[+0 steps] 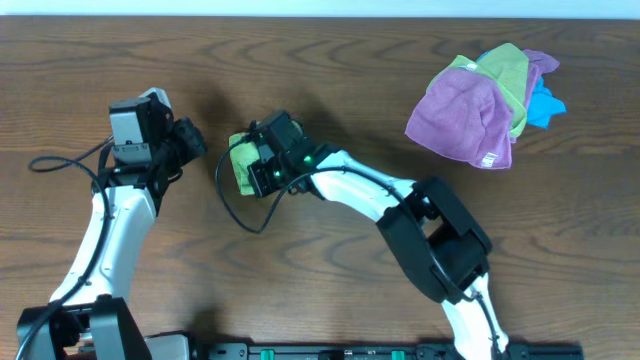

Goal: Fold the cloth

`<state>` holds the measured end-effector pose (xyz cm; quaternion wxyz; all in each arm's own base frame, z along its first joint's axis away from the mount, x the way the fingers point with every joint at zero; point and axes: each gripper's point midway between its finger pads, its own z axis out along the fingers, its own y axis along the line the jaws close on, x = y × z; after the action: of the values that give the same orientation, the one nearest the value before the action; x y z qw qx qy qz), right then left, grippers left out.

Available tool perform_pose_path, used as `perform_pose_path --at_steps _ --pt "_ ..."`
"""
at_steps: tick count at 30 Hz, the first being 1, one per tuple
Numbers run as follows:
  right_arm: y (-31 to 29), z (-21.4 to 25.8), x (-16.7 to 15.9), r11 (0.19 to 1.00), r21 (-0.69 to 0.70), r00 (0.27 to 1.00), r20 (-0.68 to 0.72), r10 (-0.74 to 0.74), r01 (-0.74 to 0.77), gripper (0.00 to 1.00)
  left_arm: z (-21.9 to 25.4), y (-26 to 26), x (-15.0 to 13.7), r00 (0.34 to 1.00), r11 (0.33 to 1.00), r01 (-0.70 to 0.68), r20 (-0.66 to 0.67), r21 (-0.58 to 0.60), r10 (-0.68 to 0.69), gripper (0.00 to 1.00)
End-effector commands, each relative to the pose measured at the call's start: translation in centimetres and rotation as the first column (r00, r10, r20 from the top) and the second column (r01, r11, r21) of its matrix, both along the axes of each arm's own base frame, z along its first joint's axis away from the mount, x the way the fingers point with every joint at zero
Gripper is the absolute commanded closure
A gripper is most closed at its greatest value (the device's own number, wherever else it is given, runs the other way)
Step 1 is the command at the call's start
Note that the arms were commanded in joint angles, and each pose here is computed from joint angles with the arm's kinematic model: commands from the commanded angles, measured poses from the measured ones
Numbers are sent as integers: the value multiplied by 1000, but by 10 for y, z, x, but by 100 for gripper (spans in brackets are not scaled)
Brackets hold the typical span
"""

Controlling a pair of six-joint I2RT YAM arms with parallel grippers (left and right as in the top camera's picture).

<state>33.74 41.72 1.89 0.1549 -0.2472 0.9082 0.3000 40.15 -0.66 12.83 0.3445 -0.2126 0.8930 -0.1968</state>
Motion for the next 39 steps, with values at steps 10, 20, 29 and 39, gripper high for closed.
perform_pose_path --at_steps 10,20,29,39 --pt "-6 28 16 999 -10 996 86 -33 34 99 25 5 8 999 1000 0 53 18 -1 92" --pt "-38 97 55 992 65 972 202 -121 110 99 58 22 -4 993 999 -43 115 20 41 77" --pt "-106 181 41 996 21 953 290 -89 87 98 55 11 -38 1000 999 -23 17 -26 24 26" --pt "-230 214 -3 965 -156 960 217 -175 211 1 45 -7 -56 997 990 -2 -81 -140 -9 4"
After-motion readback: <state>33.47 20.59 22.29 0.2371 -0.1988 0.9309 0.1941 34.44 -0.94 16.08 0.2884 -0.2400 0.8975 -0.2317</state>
